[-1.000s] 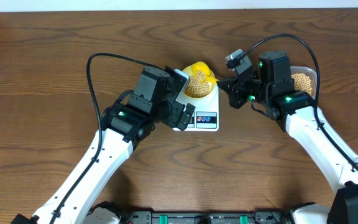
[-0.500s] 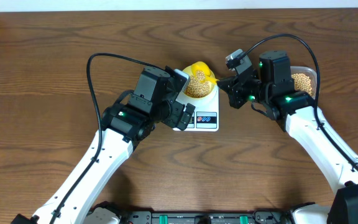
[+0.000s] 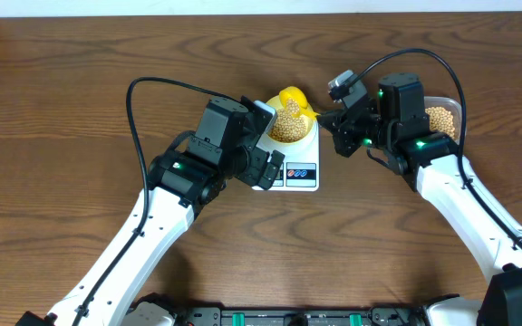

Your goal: Scoop item into bowl and weigh 50g on scale

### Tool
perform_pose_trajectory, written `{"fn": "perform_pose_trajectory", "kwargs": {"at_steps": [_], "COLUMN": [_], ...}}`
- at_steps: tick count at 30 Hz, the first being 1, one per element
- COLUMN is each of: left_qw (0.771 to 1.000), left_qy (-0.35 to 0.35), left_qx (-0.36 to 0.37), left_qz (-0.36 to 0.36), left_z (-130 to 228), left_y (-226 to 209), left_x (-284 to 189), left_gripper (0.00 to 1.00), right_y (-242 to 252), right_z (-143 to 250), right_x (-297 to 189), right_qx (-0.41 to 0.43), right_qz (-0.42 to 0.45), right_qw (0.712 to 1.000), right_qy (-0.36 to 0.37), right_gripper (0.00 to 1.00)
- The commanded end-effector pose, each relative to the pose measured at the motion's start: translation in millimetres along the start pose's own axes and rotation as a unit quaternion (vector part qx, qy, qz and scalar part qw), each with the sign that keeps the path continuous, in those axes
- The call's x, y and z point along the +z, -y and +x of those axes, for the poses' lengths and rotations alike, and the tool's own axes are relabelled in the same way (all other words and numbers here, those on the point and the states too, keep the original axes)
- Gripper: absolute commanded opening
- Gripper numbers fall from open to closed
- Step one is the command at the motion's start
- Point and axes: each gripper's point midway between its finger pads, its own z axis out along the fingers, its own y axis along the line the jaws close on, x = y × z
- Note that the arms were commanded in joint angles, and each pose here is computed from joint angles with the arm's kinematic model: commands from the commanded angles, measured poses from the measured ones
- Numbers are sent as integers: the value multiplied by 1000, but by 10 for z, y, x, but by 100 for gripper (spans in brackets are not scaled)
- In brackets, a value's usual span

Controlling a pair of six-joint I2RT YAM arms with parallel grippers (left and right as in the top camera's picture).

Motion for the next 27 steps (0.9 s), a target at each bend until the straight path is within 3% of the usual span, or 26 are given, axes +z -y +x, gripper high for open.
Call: {"fn": "perform_pose_trajectory", "kwargs": {"at_steps": [1,27], "left_qw": [1000,1000], "left_qy": [3,3], "left_qx": [4,4], "left_qz": [-8,-8], "left_z": [-20,-20], "left_y": [-35,-35], "left_x": [-14,-14], "left_gripper": [98,98], "right_y": [-28,-85], "right_z": [-32,-78], "right_x": [15,43], "right_qx": [-38,-42], "right_qz": [-4,-6], "right_qw": [999,999], "right_qy": [2,9], "right_gripper": [1,1]}}
